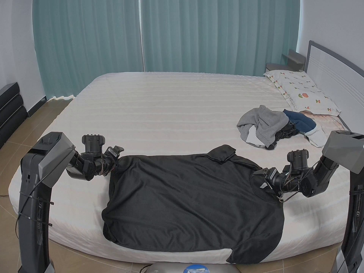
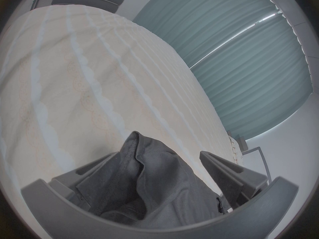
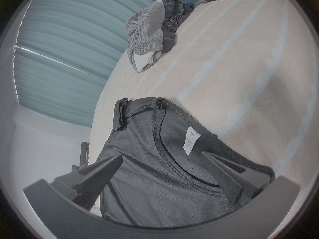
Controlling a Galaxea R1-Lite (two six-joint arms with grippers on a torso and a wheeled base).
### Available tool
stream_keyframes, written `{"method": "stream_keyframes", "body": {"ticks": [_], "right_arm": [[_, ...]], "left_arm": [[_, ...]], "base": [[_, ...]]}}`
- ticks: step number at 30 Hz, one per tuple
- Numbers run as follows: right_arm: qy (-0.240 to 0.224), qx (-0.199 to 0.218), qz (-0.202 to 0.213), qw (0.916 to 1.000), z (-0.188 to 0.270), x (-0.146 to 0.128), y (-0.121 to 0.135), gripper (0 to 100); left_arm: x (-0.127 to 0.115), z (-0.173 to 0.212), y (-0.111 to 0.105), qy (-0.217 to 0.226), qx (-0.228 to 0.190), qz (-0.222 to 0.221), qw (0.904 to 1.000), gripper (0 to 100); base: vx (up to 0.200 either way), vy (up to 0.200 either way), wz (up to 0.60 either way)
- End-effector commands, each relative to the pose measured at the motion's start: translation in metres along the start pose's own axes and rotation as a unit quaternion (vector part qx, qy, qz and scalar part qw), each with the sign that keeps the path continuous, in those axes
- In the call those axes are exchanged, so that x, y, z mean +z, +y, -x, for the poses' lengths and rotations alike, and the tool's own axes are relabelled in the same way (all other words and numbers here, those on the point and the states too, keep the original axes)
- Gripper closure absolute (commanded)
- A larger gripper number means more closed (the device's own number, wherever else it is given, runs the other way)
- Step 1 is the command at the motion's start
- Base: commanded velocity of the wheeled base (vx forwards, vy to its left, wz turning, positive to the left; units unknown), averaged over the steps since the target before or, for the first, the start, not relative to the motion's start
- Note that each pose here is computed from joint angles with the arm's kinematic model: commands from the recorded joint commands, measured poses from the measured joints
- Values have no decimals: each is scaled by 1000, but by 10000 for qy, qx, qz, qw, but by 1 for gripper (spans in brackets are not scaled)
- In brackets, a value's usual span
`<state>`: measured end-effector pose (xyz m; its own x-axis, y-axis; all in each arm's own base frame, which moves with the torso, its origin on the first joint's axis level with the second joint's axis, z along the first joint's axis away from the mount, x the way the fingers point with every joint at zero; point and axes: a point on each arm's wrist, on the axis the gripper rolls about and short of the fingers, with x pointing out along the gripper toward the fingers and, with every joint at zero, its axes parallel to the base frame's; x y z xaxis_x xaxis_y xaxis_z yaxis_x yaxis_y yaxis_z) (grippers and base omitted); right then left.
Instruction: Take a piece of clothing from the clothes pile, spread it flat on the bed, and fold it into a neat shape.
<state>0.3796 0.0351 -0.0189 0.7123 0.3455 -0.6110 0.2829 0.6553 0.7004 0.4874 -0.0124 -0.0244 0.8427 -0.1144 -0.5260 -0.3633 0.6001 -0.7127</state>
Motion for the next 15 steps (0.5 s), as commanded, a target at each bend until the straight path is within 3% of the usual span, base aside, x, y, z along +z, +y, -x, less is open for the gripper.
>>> {"method": "stream_keyframes", "body": {"ticks": [1,5,15], "right_arm": [[10,-5,0,10000,0,0,0,0],[10,-5,0,10000,0,0,0,0],[15,-11,59,10000,-1,-1,-1,0]], "left_arm": [[-4,1,-1,70,-3,-125,9999,0],[-13,-2,-1,193,-38,-418,9989,0],[-10,-1,-3,156,-77,-376,9991,0]], "base": [[0,0,0],[0,0,0],[0,0,0]]}}
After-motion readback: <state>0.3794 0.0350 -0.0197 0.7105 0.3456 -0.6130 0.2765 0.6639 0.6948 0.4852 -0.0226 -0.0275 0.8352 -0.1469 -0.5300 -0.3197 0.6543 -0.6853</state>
